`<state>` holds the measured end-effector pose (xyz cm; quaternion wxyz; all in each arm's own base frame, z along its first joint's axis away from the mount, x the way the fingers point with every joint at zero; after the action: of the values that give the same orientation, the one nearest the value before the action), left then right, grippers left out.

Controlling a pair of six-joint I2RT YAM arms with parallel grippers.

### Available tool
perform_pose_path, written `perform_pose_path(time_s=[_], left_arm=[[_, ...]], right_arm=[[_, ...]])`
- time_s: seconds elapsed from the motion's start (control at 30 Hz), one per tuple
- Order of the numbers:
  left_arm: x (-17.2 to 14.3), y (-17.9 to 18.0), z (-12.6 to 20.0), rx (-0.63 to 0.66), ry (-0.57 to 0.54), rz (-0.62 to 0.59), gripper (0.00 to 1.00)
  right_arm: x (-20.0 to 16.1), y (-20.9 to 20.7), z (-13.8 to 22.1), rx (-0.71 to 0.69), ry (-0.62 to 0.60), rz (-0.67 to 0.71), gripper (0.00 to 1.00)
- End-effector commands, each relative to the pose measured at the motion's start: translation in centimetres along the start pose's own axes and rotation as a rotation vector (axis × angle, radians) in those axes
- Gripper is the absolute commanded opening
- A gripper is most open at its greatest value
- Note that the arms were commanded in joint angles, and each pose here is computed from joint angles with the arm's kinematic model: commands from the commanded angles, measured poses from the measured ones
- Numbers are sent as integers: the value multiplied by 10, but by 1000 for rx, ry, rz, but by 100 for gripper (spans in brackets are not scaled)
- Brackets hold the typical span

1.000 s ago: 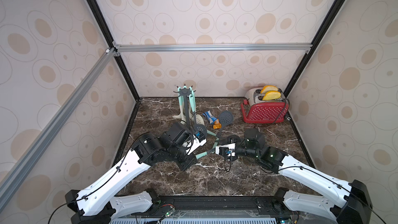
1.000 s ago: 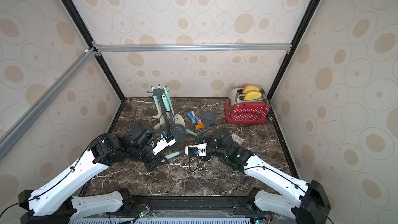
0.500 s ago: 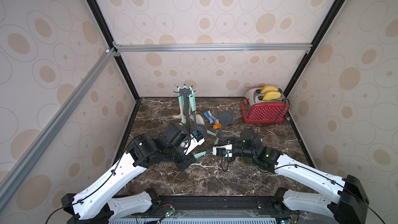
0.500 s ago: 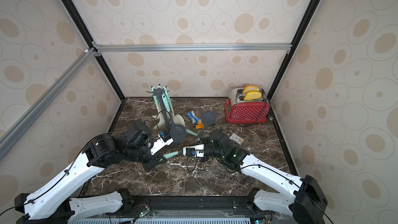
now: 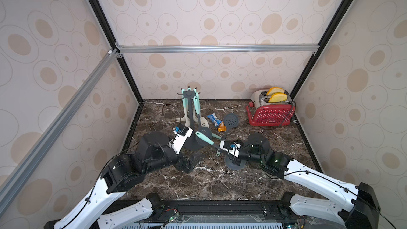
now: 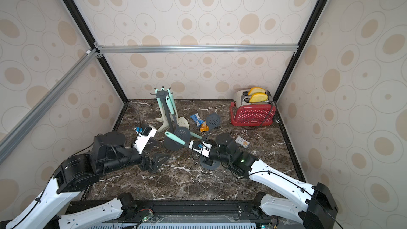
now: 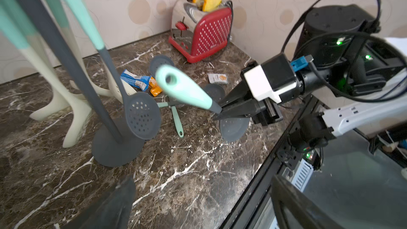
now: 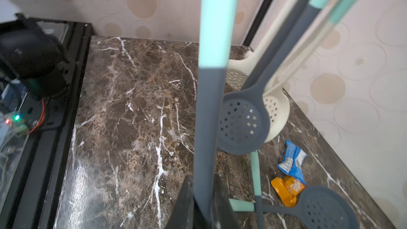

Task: Hang the skimmer on the kitchen utensil rack
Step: Pick up the skimmer from the center of the board.

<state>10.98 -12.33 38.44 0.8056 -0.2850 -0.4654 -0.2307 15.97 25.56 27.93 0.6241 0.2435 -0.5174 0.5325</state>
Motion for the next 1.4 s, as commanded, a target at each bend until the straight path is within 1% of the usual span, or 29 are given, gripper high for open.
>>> perform_pose_path(time_s=[0.0,0.07,0.17,0.2,0.33,0.4,0.53,0.63,0.7,0.83,0.93,1.0,1.07,1.13,1.23,1.37], left_arm=[[23,2,8,2,-239,144,99],[26,-2,6,-51,-278,159,99],[33,-11,-1,-136,-307,165,99],[35,-11,-3,-137,-314,171,99],[39,-7,-7,-83,-337,193,99],[39,-5,-13,-72,-340,207,99],[41,-2,-34,-120,-291,267,98],[44,7,-48,-173,-263,337,94],[46,12,-55,-208,-248,361,91],[51,11,-65,-272,-223,357,83],[53,11,-69,-284,-211,351,76],[52,13,-72,-272,-201,352,71],[50,15,-74,-250,-193,347,62],[47,17,-75,-217,-177,328,55],[43,22,-70,-142,-166,288,47],[40,28,-65,-63,-160,216,45]], right_arm=[[27,-3,7,-175,-59,-212,0],[35,1,5,-236,-73,-287,0],[48,8,-1,-241,-88,-423,0],[54,11,-4,-229,-100,-451,0],[68,23,-8,-212,-150,-524,0],[72,26,-9,-209,-156,-558,0],[77,32,-11,-186,-160,-561,0],[79,36,-12,-161,-161,-559,0],[80,38,-12,-145,-161,-557,0],[84,44,-16,-81,-168,-543,0],[87,47,-18,-44,-182,-535,0],[90,48,-18,-30,-185,-531,0],[92,48,-18,-28,-188,-533,0],[93,46,-16,-43,-193,-543,0],[91,41,-15,-98,-178,-583,0],[93,40,-20,-116,-137,-607,0]])
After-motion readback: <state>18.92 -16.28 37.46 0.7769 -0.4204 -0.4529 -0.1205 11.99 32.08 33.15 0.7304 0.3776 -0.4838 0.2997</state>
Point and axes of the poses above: each gripper's point midway between its finger pads, its own z axis back along the fingers, its own y axis along the line the jaws close on, x = y × z, the point moved 8 cm from there along z, back along the fingers, and after that the axes turned 1 degree about z, right-handed, at the moved point
